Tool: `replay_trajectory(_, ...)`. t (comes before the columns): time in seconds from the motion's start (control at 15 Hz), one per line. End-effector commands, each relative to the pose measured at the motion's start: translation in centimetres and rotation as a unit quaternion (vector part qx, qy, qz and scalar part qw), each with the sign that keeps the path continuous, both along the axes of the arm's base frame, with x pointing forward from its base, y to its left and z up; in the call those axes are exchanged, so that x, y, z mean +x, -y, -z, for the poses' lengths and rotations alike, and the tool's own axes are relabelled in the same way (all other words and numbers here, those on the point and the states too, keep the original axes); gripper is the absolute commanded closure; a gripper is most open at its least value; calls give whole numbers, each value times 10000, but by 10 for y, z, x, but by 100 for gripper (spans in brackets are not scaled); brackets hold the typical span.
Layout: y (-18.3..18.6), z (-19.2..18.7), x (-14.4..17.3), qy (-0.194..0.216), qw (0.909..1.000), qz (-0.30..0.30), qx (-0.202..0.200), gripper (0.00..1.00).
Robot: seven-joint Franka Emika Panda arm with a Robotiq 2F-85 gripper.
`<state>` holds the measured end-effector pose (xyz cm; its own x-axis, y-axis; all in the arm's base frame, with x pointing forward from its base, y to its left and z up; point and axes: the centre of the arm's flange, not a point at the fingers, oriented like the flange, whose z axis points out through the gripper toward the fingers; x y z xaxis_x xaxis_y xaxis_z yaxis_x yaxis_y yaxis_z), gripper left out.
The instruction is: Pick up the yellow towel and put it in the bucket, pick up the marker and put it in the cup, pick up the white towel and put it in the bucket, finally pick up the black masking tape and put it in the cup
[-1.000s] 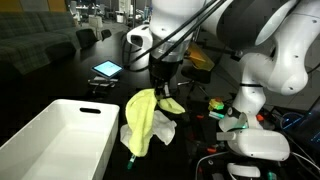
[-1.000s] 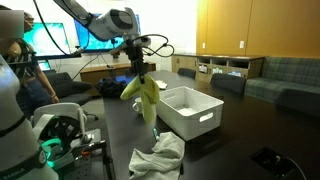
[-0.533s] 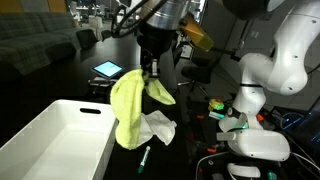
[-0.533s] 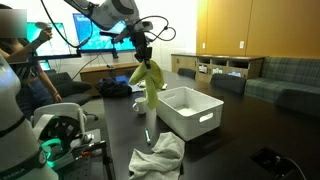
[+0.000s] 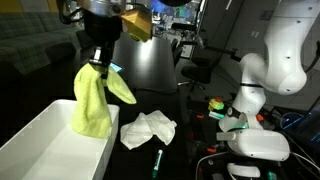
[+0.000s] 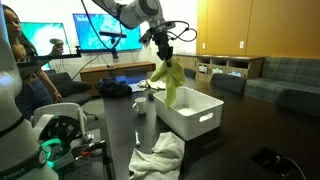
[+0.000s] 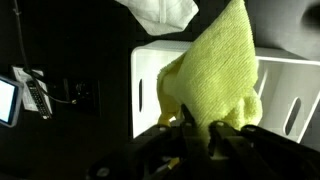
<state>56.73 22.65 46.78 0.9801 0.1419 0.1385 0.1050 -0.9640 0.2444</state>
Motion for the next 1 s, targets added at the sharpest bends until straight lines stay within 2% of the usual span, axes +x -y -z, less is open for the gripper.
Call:
replay_trajectory(0.0,-17,13,73,102,9973,681,257,97)
replay_trajectory(0.33,-18,46,128,160,9839,1670,613,97)
replay_trajectory(0.67,-20,67,145,160,9747,2034,907,97)
replay_trajectory(0.73,-20,71,144,63,9756,2007,884,65)
replay_trajectory(0.8,-22,76,143,-10,9766,1993,812,64)
replay_trajectory(0.93,-22,88,128,-163,9801,1857,689,50)
